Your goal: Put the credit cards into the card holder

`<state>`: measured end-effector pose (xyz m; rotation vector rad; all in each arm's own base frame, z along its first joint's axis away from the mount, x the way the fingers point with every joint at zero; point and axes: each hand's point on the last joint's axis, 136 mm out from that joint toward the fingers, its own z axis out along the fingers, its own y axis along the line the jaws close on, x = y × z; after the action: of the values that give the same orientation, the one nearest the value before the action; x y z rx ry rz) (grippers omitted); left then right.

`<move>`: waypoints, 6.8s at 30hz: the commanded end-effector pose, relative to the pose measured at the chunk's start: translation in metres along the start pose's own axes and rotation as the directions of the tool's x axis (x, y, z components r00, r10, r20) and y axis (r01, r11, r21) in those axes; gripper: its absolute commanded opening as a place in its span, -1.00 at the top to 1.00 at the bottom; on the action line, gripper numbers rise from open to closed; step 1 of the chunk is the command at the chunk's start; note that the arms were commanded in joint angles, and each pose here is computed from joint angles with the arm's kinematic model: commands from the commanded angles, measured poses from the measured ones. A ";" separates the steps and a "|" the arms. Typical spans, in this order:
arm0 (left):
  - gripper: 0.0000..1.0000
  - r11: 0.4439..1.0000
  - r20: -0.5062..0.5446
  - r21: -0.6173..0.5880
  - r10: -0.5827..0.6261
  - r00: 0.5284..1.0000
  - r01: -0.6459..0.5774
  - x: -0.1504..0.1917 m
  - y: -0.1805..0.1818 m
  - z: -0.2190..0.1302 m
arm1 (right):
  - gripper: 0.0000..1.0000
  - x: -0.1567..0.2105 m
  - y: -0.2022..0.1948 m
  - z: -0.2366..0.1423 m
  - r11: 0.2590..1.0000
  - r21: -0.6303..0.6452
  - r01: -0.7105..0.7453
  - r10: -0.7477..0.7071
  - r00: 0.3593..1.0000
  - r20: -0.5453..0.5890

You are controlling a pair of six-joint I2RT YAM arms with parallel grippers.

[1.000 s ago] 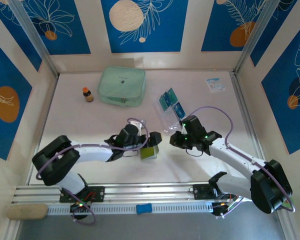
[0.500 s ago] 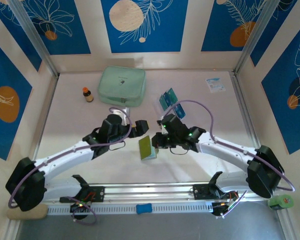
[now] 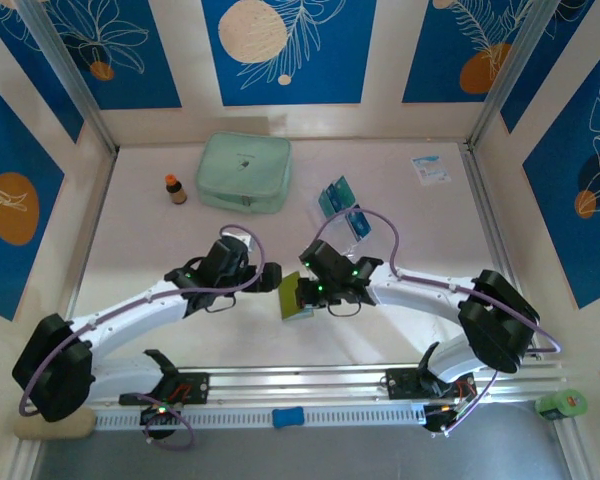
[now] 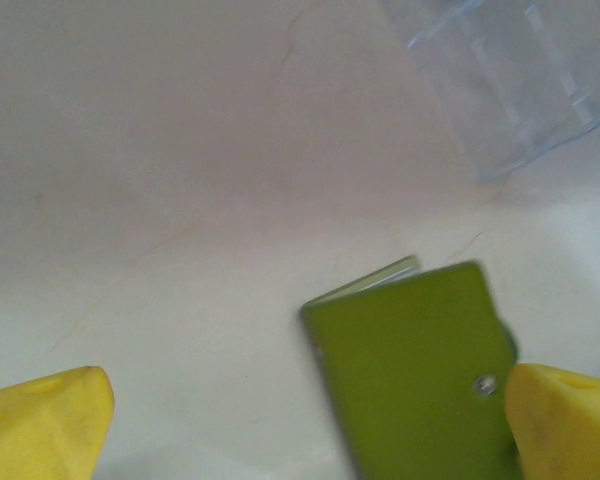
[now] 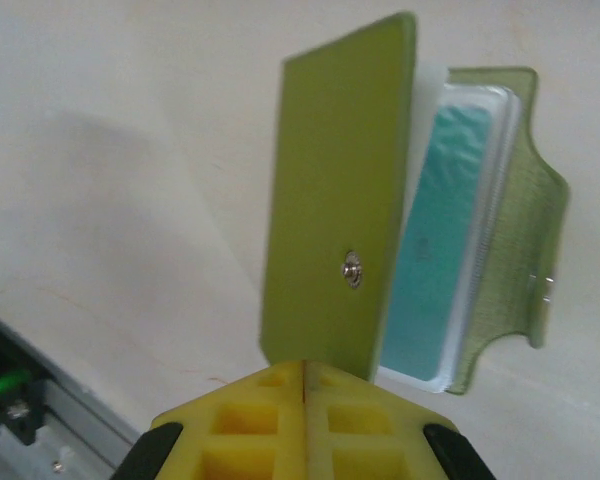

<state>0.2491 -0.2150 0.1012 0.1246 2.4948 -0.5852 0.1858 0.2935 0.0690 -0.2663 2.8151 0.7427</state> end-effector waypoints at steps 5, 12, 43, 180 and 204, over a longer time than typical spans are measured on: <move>-1.00 0.997 -0.115 -0.020 0.077 0.990 -0.080 0.016 0.002 0.015 | 1.00 0.016 -0.035 0.019 0.996 0.070 -0.061 0.063 0.998 -0.024; -1.00 0.994 -0.170 -0.008 0.108 0.980 -0.111 0.029 -0.007 0.031 | 1.00 0.021 -0.040 0.022 0.994 0.073 -0.081 0.083 0.996 -0.029; -1.00 0.947 -0.295 -0.136 0.243 0.924 -0.292 0.065 0.005 0.063 | 1.00 -0.006 -0.043 -0.018 0.992 0.037 -0.118 0.116 0.992 0.058; -1.00 0.907 -0.370 -0.207 0.274 0.887 -0.367 0.090 0.026 0.065 | 1.00 0.018 -0.058 0.052 0.983 0.036 -0.178 0.182 0.967 -0.180; -1.00 0.908 -0.368 -0.206 0.273 0.889 -0.364 0.088 0.025 0.065 | 1.00 0.069 -0.081 0.051 0.975 0.207 -0.086 0.126 0.974 -0.189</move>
<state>0.2282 -0.2530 0.0225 0.5494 2.6734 -0.2532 0.2264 0.2837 0.0290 -0.0508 2.7539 0.7494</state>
